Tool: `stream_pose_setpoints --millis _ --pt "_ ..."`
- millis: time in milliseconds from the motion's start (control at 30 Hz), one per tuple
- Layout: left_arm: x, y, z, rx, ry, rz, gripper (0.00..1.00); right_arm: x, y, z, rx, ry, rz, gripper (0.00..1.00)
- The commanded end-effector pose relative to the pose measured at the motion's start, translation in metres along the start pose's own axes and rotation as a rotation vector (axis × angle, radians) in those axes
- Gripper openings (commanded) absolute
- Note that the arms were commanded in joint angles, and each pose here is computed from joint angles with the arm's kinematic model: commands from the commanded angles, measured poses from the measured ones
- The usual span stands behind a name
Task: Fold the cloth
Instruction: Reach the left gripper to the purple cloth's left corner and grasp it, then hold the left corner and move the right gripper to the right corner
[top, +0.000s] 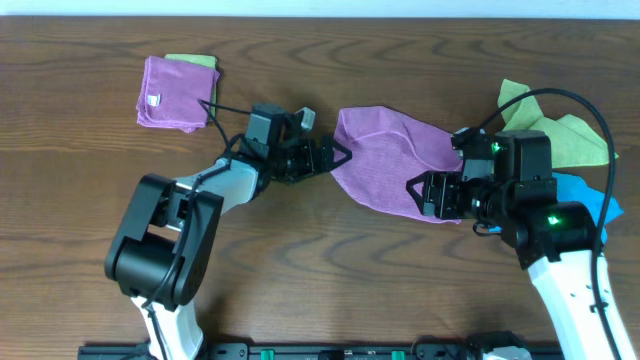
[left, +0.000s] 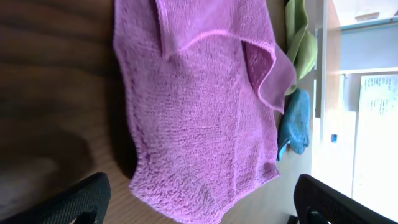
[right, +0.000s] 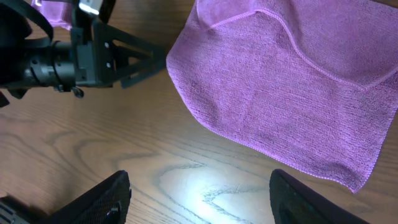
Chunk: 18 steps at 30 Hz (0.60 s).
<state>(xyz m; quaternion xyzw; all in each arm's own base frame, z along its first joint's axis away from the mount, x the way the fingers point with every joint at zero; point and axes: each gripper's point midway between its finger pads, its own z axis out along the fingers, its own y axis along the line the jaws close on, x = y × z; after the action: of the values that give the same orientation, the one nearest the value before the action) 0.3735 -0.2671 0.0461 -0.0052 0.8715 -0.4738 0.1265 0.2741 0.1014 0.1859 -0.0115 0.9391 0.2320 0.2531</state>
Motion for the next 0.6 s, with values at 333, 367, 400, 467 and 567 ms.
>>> stream_pose_setpoints --millis 333,367,400,467,567 --pt "-0.012 0.007 0.006 -0.052 -0.057 0.011 0.96 0.001 -0.001 -0.002 -0.005 -0.001 0.019 0.73" --pt "-0.013 0.007 0.006 -0.054 -0.063 0.014 0.95 0.001 -0.001 -0.002 -0.005 -0.001 0.019 0.73" --pt "-0.014 0.007 0.006 -0.058 -0.069 0.017 0.96 0.001 -0.001 -0.002 -0.005 -0.001 0.019 0.73" --pt "-0.015 0.008 0.007 -0.065 -0.074 0.018 0.96 0.001 -0.001 -0.002 -0.005 -0.001 0.019 0.73" --pt "-0.015 0.008 0.007 -0.068 -0.078 0.019 0.96 0.001 -0.001 -0.002 -0.005 -0.002 0.019 0.73"
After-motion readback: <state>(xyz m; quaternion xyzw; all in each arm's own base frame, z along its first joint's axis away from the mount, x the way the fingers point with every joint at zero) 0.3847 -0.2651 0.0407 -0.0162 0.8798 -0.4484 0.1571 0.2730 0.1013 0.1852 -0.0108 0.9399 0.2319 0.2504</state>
